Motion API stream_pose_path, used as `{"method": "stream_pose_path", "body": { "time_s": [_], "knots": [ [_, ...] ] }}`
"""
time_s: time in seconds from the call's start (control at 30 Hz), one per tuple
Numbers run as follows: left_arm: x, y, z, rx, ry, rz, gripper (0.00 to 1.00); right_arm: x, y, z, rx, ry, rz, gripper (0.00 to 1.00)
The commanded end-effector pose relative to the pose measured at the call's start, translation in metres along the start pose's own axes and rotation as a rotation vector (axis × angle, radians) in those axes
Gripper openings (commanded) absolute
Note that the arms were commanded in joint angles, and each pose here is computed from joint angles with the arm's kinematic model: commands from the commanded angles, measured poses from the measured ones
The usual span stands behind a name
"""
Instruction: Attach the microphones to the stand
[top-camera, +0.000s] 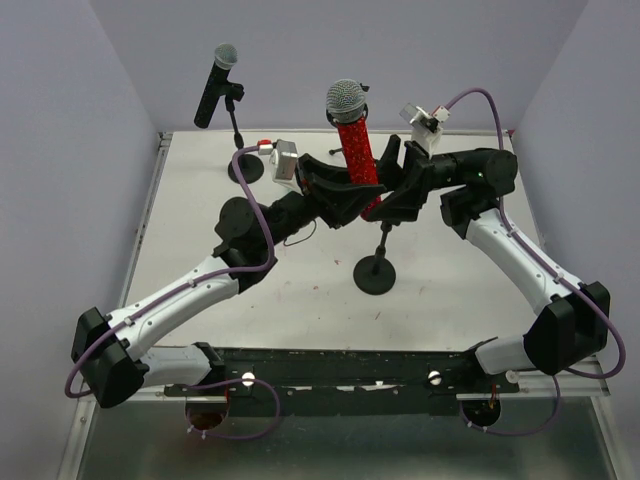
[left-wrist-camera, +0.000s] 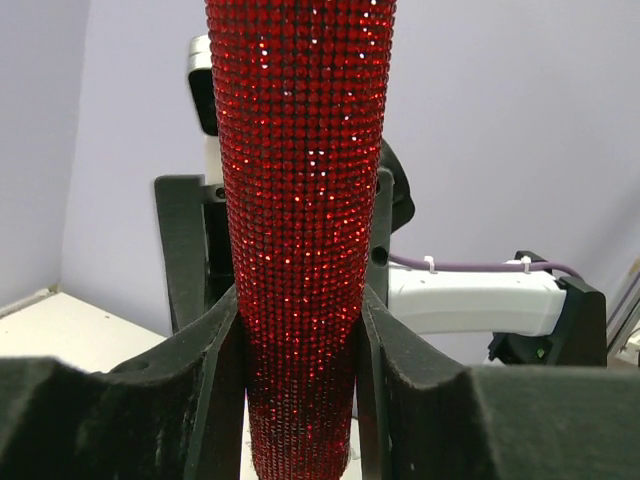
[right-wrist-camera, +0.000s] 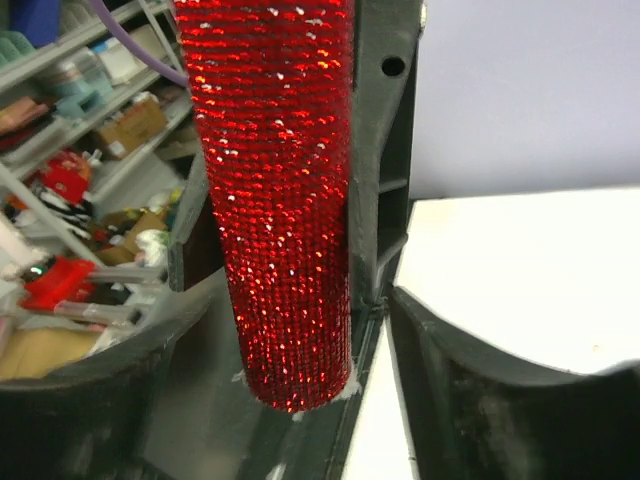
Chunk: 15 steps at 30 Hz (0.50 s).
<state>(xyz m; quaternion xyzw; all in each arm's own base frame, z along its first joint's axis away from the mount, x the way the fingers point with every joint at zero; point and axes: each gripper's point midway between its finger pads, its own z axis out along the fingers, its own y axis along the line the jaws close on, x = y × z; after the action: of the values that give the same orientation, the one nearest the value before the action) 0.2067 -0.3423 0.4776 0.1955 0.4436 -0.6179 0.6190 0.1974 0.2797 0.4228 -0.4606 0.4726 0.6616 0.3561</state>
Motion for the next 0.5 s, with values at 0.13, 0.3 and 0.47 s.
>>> {"method": "stream_pose_path", "body": {
  "time_s": [0.13,0.3,0.47],
  "knots": [
    [-0.038,-0.025,-0.029,0.098,0.07,0.056,0.0,0.015,-0.003,-0.011,-0.006,0.083,-0.093,1.0],
    [-0.033,-0.018,-0.067,0.054,0.24,0.134,0.0,0.004,-0.012,-0.052,0.077,0.108,-0.182,1.0],
    [-0.004,0.002,-0.112,-0.028,0.44,0.225,0.0,-0.002,-0.035,-0.099,0.219,0.095,-0.25,1.0]
  ]
}}
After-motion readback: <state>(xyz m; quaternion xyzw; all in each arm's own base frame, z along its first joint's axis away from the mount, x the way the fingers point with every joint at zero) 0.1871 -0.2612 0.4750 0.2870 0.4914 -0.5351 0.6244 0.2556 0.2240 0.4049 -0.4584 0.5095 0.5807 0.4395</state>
